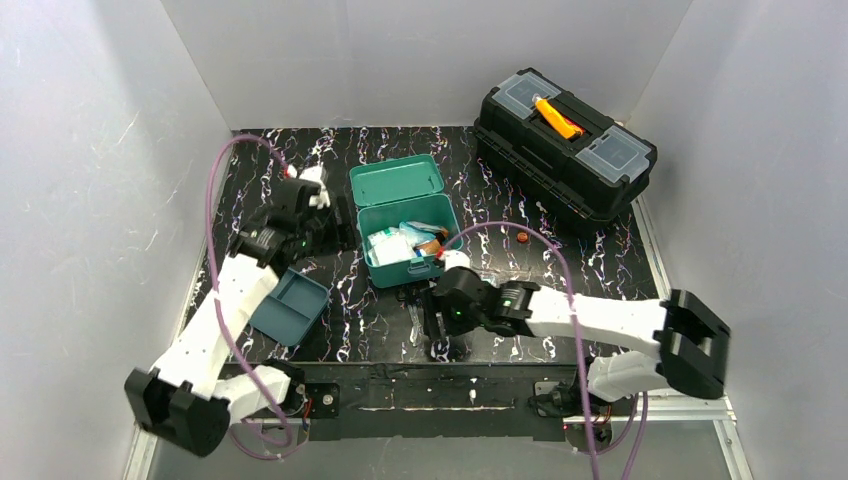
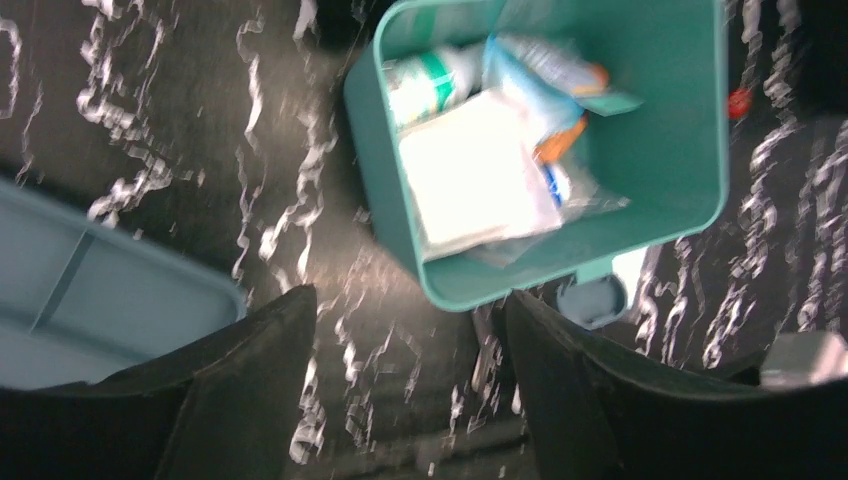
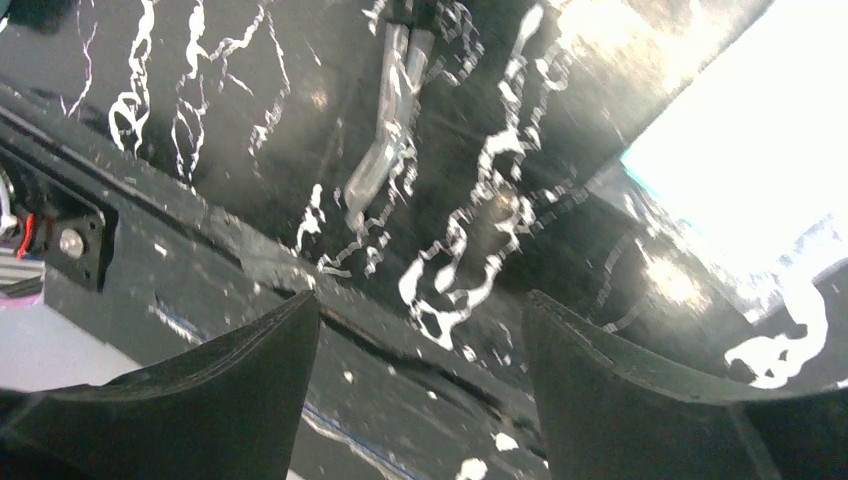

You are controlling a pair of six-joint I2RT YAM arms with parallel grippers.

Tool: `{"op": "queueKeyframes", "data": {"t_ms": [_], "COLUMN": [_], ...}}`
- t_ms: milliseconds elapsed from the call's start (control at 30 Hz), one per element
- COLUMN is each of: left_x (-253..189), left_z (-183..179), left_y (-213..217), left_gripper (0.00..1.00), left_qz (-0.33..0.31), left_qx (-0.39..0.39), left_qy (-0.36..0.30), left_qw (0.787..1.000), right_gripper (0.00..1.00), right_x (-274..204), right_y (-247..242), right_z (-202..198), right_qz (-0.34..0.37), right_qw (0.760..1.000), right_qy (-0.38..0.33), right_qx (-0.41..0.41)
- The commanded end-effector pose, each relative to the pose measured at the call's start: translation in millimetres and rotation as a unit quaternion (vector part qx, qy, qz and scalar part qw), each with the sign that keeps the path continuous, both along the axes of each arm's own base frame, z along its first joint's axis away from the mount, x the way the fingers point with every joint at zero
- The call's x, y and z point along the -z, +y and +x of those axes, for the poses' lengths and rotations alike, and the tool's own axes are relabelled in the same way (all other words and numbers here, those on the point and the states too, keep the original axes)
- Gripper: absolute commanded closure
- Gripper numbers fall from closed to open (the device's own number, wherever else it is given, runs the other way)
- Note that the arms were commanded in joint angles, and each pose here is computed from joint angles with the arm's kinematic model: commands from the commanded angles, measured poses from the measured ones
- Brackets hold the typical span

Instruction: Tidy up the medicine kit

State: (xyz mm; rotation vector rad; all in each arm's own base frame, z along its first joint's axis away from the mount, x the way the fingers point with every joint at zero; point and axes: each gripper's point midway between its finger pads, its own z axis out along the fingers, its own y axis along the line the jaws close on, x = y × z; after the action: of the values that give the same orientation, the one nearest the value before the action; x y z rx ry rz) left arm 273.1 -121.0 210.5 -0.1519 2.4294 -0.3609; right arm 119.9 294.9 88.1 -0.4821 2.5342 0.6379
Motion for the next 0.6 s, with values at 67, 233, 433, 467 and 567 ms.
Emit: {"op": "queueKeyframes", "data": {"t_ms": [67,233,433,467,567], "left_x": [14,23,30,29,22], "left_z": [-57,-83,-99,-101,-102], "left_y": [13,19,24,24,23], "left_gripper": [0.21,0.08,0.02,0.02,0.02], "left_qz": [-0.018,-0.024,-0.031,-0.035,-0.046], "left_qx": [0.037,0.049,0.057,0.056,0.061], "left_qy": [-0.02,-0.03,-0.06,-0.067,-0.091], "left_qw": [0.999,0.998,0.996,0.996,0.993], "right_gripper": [0.24,0.32,0.4,0.42,0.45], "right_x": [-4,7,21,23,28], "right_y": [38,52,64,65,69], "right_z": [24,30,37,38,41], "right_qz": [-0.029,-0.055,-0.068,-0.071,-0.073], "right_qw": [0.997,0.996,0.994,0.994,0.993], "right_qy": [-0.052,-0.052,-0.05,-0.049,-0.047], "right_qx": [0.038,0.051,0.071,0.073,0.083]}}
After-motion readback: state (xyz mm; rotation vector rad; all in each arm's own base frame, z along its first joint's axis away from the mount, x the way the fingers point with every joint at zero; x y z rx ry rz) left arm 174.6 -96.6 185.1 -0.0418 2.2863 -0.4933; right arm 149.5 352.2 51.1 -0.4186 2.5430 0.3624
